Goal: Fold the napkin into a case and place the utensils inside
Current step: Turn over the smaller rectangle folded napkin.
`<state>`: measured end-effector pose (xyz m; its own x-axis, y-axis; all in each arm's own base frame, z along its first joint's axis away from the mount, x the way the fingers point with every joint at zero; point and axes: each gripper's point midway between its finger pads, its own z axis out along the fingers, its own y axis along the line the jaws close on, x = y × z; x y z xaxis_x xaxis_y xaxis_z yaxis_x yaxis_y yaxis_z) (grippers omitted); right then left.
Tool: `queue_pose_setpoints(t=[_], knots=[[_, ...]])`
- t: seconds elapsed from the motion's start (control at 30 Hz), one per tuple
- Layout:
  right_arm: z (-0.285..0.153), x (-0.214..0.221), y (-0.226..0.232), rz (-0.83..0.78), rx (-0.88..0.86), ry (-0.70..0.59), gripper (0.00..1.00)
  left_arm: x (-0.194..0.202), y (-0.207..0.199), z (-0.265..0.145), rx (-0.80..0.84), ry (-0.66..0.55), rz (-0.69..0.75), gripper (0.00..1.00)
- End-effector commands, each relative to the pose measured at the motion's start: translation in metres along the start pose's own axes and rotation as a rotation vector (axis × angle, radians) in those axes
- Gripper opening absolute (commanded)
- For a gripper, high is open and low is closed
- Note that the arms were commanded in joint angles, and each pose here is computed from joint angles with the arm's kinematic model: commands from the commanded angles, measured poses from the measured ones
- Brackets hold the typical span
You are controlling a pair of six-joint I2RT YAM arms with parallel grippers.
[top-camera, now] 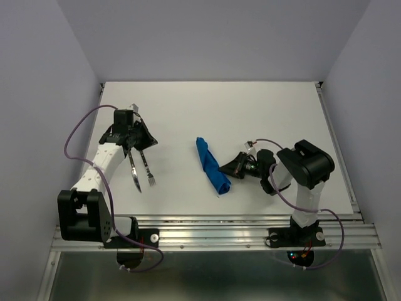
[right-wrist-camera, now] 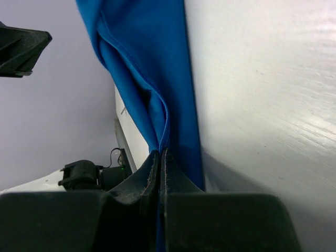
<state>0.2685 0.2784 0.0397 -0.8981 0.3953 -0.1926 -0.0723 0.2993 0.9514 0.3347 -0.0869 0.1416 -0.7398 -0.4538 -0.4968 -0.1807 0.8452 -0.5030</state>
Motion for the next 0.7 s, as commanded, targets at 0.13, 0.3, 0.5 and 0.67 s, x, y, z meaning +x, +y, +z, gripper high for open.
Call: queue_pose_setpoints(t=[0.13,0.3,0.5,0.67], knots=[[-0.003,-0.016,0.008,-0.135,0.022,-0.073,0.01,0.007,-0.027,0.011,0.052,0.027,0.062,0.00],[-0.001,-0.011,0.003,-0.130,0.032,-0.043,0.01,0.043,-0.070,0.042,0.118,0.134,0.118,0.00],[0.001,-0.010,0.004,-0.133,0.022,-0.029,0.01,0.060,-0.110,0.085,0.166,0.203,0.147,0.00],[0.000,-0.012,0.003,-0.128,0.022,-0.029,0.01,0.057,-0.137,0.099,0.187,0.205,0.171,0.00]])
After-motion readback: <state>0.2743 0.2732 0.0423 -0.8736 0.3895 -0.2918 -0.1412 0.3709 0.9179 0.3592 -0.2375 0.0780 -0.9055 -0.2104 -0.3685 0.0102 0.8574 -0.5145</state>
